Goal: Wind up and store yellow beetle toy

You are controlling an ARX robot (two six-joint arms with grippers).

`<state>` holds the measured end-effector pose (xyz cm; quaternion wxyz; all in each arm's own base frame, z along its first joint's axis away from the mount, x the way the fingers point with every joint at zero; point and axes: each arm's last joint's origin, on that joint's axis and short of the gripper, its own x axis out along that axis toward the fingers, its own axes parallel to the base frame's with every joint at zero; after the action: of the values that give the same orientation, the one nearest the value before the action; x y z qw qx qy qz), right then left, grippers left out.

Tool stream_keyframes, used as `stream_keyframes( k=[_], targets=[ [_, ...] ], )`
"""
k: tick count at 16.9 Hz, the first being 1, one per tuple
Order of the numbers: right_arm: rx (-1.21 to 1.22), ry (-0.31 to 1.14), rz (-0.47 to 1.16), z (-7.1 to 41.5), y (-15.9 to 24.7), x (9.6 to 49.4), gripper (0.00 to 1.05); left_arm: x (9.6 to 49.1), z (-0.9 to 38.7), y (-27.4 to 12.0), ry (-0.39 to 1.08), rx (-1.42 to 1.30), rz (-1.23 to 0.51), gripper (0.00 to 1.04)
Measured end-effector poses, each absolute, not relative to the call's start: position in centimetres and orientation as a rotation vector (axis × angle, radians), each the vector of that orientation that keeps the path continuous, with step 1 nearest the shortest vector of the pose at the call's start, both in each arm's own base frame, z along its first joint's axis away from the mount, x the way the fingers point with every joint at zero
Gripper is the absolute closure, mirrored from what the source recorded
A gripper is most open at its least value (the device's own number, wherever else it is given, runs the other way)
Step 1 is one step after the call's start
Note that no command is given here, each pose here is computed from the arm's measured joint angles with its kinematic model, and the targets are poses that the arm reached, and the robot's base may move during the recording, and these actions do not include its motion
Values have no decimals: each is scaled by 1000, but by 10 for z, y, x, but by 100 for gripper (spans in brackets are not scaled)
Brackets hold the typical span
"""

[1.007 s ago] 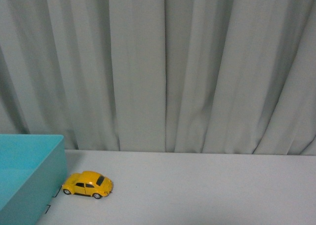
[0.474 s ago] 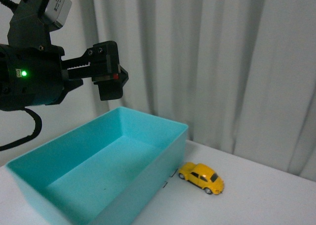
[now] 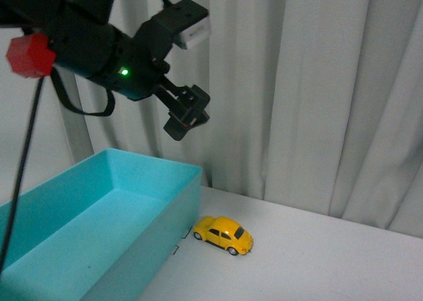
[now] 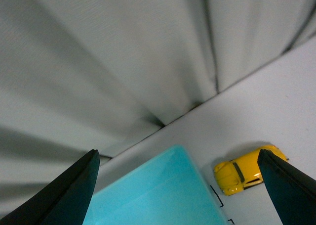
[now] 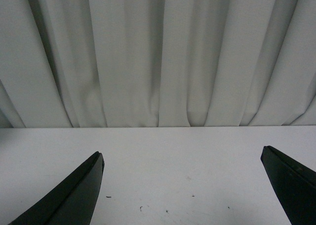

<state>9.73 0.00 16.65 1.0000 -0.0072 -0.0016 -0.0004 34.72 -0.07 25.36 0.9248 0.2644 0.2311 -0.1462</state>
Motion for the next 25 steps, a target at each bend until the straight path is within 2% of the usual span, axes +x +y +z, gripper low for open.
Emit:
stream_keyframes(
  k=[3, 5, 9, 13, 15, 25],
  targets=[
    [-15, -3, -1, 167, 0, 97, 7, 374, 257, -19, 585, 802, -494, 7],
    [-15, -3, 0, 167, 0, 97, 7, 388, 244, -32, 711, 992, -638, 7],
    [-14, -3, -1, 167, 0, 97, 7, 407, 219, -48, 823, 1214, -788, 7],
    [-15, -3, -1, 167, 0, 97, 7, 426, 187, -82, 808, 1354, -920, 7],
    [-15, -3, 0, 167, 0, 97, 7, 431, 166, -90, 846, 1390, -993, 7],
    [-14, -3, -1, 167, 0, 97, 7, 447, 119, -78, 903, 1473, -1128, 7]
  ],
)
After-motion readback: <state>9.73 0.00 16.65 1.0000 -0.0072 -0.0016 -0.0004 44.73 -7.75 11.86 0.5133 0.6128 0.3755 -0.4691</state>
